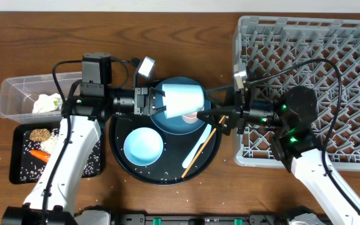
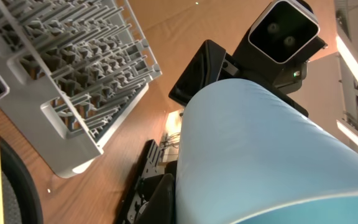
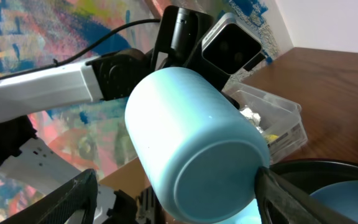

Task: Sort waste into correct bins and load items into the dishwasher rack
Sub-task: 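Grasp the cup with the right gripper and open the left gripper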

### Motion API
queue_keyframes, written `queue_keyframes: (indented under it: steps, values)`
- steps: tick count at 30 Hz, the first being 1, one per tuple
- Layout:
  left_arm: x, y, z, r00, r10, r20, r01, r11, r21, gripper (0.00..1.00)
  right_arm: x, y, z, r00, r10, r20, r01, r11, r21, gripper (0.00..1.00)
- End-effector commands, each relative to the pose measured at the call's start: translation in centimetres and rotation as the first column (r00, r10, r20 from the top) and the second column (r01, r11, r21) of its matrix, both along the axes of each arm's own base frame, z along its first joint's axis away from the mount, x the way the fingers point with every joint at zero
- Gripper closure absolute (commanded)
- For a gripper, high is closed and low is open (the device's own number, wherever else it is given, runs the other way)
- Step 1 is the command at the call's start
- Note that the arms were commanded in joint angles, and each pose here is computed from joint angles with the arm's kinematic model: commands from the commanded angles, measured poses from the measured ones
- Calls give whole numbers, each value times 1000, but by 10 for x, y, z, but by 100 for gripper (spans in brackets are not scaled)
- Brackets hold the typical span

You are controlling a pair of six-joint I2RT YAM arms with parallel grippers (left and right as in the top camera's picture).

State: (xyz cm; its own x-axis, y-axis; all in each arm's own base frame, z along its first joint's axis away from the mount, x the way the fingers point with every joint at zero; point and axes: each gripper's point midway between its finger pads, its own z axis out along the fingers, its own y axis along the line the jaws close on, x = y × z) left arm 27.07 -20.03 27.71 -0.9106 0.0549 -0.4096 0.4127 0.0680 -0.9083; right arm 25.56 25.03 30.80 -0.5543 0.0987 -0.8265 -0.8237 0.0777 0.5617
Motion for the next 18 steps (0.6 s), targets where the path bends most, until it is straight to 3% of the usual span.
queue_keyframes:
  steps: [1,6,10,18]
  values:
    - [-15,-6,13,997,-72,26,73,996,-48,94,-10,11,-1,997,67,44,-66,998,-10,25]
    - [-15,-6,13,997,-71,26,72,996,-48,94,-22,-3,14,981,146,131,-148,989,9,25]
    - [-15,-6,14,997,-71,29,73,996,-49,94,-29,-19,24,971,192,143,-195,981,7,18]
    - [-21,-6,24,994,-71,80,75,996,-52,94,-32,-39,25,965,220,144,-219,975,-25,18]
